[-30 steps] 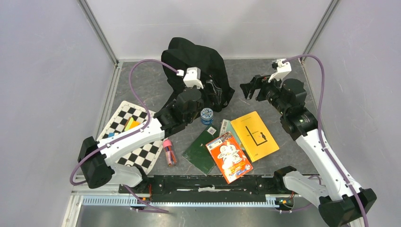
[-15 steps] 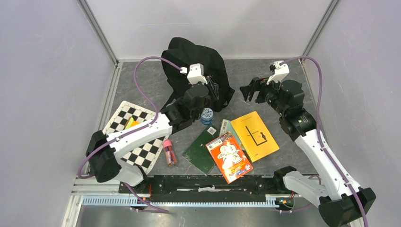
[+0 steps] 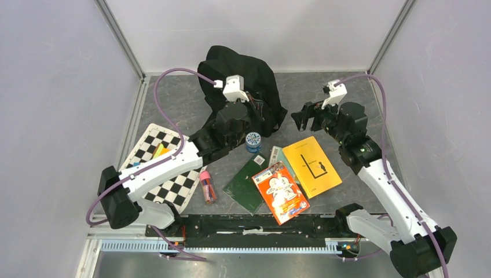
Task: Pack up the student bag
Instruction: Unzip the student bag at the center of the board.
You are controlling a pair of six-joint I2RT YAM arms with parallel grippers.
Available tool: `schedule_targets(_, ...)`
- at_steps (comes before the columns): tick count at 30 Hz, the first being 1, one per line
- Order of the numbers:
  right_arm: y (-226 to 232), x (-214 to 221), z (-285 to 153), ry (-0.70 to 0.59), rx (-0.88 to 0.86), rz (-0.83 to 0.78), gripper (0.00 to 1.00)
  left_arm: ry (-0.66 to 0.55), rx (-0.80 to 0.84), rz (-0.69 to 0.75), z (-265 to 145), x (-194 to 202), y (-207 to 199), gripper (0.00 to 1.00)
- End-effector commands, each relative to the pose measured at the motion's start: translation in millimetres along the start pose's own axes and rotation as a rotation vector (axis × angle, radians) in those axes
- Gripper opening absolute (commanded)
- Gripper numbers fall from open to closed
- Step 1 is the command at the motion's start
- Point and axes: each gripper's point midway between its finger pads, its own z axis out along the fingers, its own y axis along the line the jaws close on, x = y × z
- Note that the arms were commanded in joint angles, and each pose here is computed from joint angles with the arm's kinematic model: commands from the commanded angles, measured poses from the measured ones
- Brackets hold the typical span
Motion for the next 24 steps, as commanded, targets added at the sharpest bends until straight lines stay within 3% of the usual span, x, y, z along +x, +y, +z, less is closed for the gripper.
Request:
schedule_targets(1,22.3,-7.8,5.3,-0.102,-0.157,-0.121,0.88,-0.035,0.103,-0.011,-14.3,-25.6,-21.0,0.02)
schedule_targets(16,80.9,-25.2,31.4,-0.414,-0.340,-0.371,0.90,-0.060,0.159,-0.132,-21.5,-48.5,-30.0,0.02)
schedule_targets(24,98.2,-34.7,49.3,-0.479,-0.389,-0.458,0.90,-0.108,0.138,-0.184,-20.0,-63.6,-18.0,0.02)
